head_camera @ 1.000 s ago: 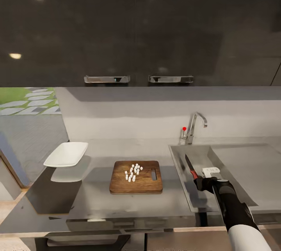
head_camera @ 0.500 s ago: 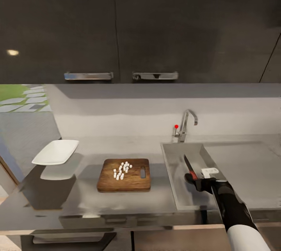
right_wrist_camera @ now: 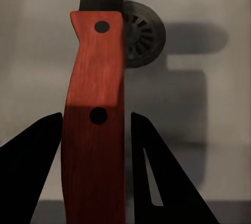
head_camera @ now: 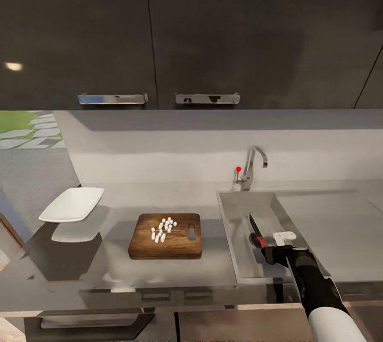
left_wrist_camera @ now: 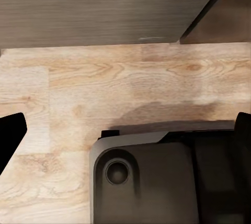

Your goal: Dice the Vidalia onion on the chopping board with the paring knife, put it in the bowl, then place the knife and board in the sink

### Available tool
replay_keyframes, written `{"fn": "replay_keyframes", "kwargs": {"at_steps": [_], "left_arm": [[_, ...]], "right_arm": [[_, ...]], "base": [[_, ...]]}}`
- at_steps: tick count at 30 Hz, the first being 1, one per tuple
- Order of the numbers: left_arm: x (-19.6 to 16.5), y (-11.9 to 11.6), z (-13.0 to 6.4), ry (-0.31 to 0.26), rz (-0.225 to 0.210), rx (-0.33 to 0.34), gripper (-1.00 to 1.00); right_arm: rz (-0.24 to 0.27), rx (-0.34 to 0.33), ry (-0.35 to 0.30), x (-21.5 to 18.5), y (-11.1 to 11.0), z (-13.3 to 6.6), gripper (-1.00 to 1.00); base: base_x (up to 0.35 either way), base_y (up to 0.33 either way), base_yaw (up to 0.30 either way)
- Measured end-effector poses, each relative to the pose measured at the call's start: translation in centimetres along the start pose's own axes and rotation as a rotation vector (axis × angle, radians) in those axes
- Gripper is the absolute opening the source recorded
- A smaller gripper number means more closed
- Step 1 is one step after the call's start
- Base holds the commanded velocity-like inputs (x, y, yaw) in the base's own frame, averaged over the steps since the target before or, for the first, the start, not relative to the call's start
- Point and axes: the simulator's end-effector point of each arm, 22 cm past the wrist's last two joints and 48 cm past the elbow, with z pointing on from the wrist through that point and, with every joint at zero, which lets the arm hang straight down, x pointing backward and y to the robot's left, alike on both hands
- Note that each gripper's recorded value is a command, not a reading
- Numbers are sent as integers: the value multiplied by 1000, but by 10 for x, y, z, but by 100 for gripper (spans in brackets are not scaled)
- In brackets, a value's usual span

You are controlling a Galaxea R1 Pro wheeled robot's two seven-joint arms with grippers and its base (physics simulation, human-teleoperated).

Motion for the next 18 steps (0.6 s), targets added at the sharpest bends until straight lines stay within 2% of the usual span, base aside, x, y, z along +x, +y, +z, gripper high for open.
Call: {"fn": "replay_keyframes", "kwargs": {"at_steps": [13,18], "left_arm": [[8,0,-1,21,-1,0,100],[11,0,-2,28,-1,0,100]], "right_arm": [[-1,-4,22,10,3,8,-100],[-1,-4,30,14,2,10,-100]], "base": [[1,0,0],[172,0,0]]}}
